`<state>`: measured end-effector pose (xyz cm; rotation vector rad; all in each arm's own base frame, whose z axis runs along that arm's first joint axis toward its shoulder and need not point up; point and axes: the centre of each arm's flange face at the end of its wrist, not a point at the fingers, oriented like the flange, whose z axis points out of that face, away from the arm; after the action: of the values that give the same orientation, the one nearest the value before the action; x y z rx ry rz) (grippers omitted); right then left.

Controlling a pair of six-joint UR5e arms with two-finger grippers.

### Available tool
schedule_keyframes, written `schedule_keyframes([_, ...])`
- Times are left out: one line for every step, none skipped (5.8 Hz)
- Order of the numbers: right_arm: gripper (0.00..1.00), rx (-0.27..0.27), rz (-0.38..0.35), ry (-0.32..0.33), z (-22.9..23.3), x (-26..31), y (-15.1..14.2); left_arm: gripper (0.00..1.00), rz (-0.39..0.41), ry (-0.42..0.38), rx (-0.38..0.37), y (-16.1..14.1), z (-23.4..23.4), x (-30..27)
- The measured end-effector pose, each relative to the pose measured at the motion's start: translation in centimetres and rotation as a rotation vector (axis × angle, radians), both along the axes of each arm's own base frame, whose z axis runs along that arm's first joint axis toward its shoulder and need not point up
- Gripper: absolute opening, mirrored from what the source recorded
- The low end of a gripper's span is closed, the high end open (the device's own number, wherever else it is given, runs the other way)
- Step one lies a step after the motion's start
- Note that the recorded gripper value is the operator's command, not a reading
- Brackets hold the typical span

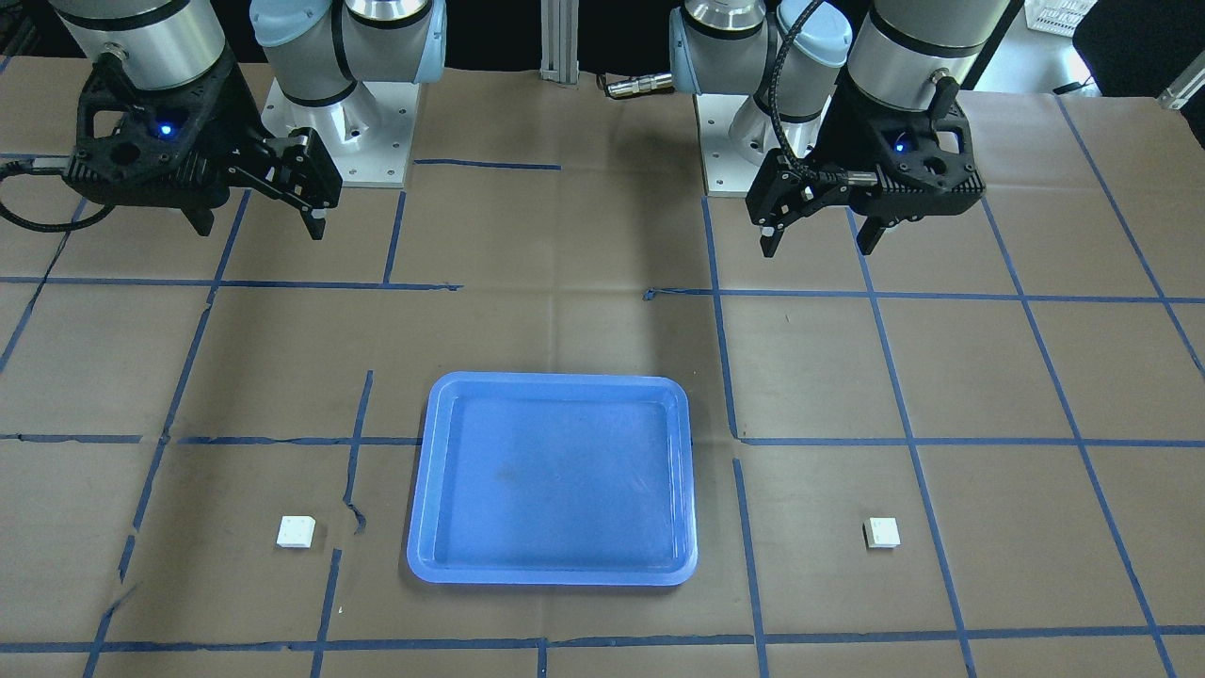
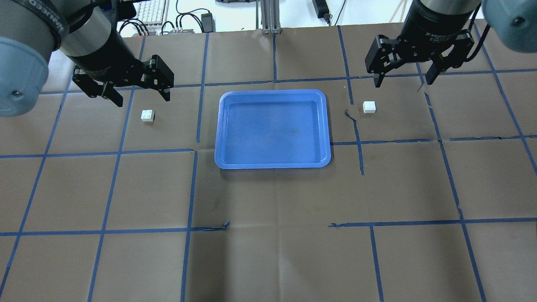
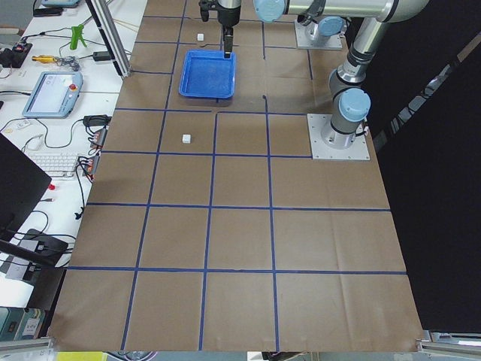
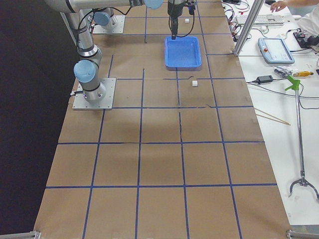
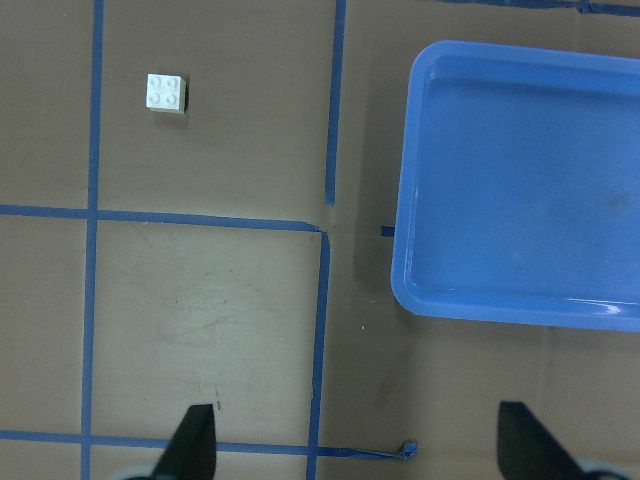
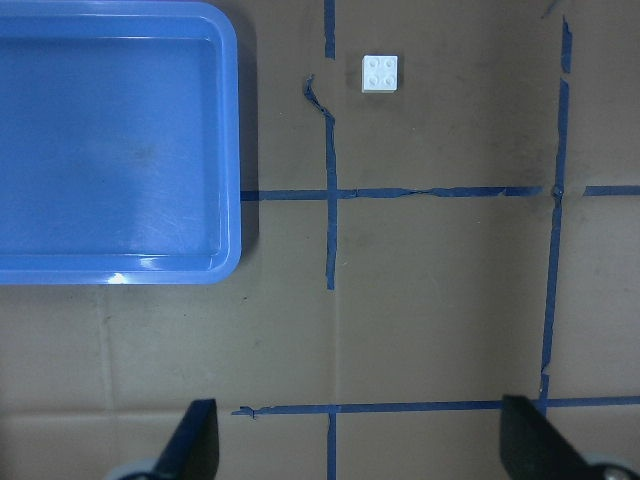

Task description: Assemble white blocks and place on blue tray

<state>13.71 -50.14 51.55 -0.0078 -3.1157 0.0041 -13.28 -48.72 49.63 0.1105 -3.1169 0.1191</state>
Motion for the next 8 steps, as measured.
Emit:
schedule_keyframes([1.00,0.000,0.000,0.000,0.00,0.00,0.00,0.99,0.000,0.000,0.002,-0.01,-0.03,-0.01])
schedule_keyframes([1.00,0.000,0.000,0.000,0.00,0.00,0.00,0.99,-0.001,0.000,0.005,0.02,-0.08,-0.05])
schedule_keyframes([1.00,0.000,0.000,0.000,0.00,0.00,0.00,0.99,-0.001,0.000,0.008,0.05,-0.11,-0.06])
schedule_keyframes([1.00,0.000,0.000,0.000,0.00,0.00,0.00,0.99,-0.001,0.000,0.009,0.12,-0.07,-0.07])
schedule_keyframes([1.00,0.000,0.000,0.000,0.00,0.00,0.00,0.99,-0.001,-0.001,0.009,0.24,0.03,-0.07])
schedule_keyframes([1.00,0.001,0.000,0.000,-0.03,0.00,0.01,0.99,-0.001,-0.001,0.010,0.30,0.06,-0.06])
schedule_keyframes([1.00,0.002,0.000,0.000,-0.09,0.00,0.10,0.99,-0.001,-0.001,0.011,0.33,0.07,-0.06])
schedule_keyframes([1.00,0.001,-0.001,0.000,-0.04,0.01,0.27,0.99,-0.001,-0.002,0.012,0.35,0.03,-0.06])
